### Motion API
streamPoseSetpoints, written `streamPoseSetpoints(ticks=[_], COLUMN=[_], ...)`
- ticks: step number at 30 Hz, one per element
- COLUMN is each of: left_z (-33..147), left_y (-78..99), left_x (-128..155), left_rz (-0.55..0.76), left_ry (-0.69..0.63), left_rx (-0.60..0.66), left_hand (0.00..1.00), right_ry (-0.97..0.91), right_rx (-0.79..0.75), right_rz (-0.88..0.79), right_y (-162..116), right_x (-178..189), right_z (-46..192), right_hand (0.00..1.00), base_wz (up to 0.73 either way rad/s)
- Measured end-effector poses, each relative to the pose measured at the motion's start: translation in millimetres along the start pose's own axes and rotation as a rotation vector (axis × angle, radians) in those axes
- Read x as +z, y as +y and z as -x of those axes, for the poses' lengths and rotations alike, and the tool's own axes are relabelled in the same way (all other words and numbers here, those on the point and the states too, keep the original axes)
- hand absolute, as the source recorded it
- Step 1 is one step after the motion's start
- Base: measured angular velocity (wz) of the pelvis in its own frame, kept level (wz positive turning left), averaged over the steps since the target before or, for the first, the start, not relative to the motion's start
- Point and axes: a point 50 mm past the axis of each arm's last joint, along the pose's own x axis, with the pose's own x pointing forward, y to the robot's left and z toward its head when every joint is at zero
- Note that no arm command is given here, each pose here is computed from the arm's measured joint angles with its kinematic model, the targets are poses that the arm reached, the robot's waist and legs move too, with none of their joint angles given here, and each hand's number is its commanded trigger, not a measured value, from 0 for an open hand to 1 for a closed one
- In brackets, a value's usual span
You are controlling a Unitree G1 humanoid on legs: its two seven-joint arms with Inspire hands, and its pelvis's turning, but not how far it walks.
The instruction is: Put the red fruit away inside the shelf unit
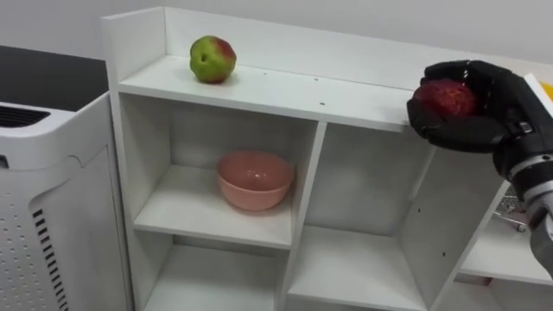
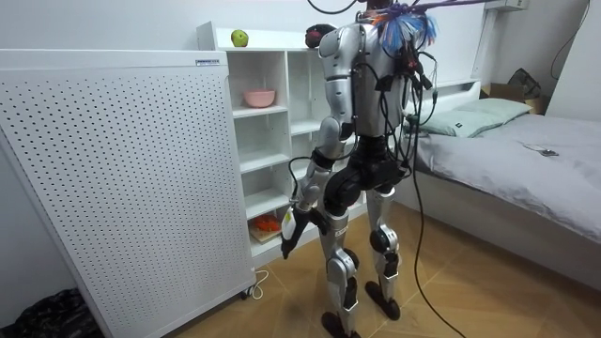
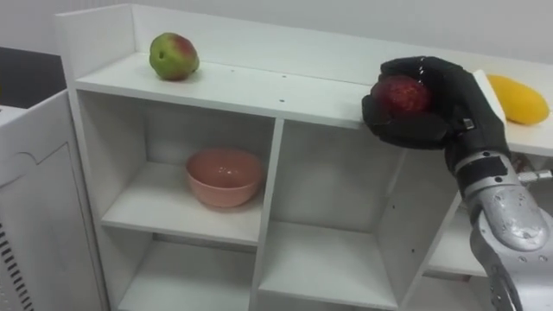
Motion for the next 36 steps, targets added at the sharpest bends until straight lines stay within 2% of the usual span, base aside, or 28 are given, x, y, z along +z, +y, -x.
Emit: streamPoseSetpoints(ticks=[9, 18, 26, 32, 36], left_z=[-0.3, 0.2, 0.3, 1.0, 1.6], left_y=[0.1, -0.5, 0.1, -4.9, -7.4], left_x=[1.5, -1.3, -1.7, -9.2, -14.0], left_rz=[0.037, 0.055, 0.053, 0.052, 0.05], left_ry=[-0.003, 0.004, 0.006, 0.033, 0.052], left_rx=[-0.003, 0.005, 0.025, 0.009, -0.001], left_hand=[0.0, 0.0, 0.0, 0.0, 0.0], right_ry=[-0.006, -0.025, -0.135, -0.183, -0.142], right_rx=[-0.009, 0.038, 0.199, 0.35, 0.431], right_rz=[-0.019, -0.141, -0.379, -0.483, -0.488], right_y=[-0.6, 5.3, 29.5, 56.0, 68.1], right_x=[1.0, 7.1, 33.0, 41.0, 31.6], right_z=[0.0, 4.6, 22.7, 37.2, 47.4], right_hand=[1.0, 1.0, 1.0, 1.0, 1.0], base_wz=[0.0, -0.02, -0.03, -0.01, 0.02])
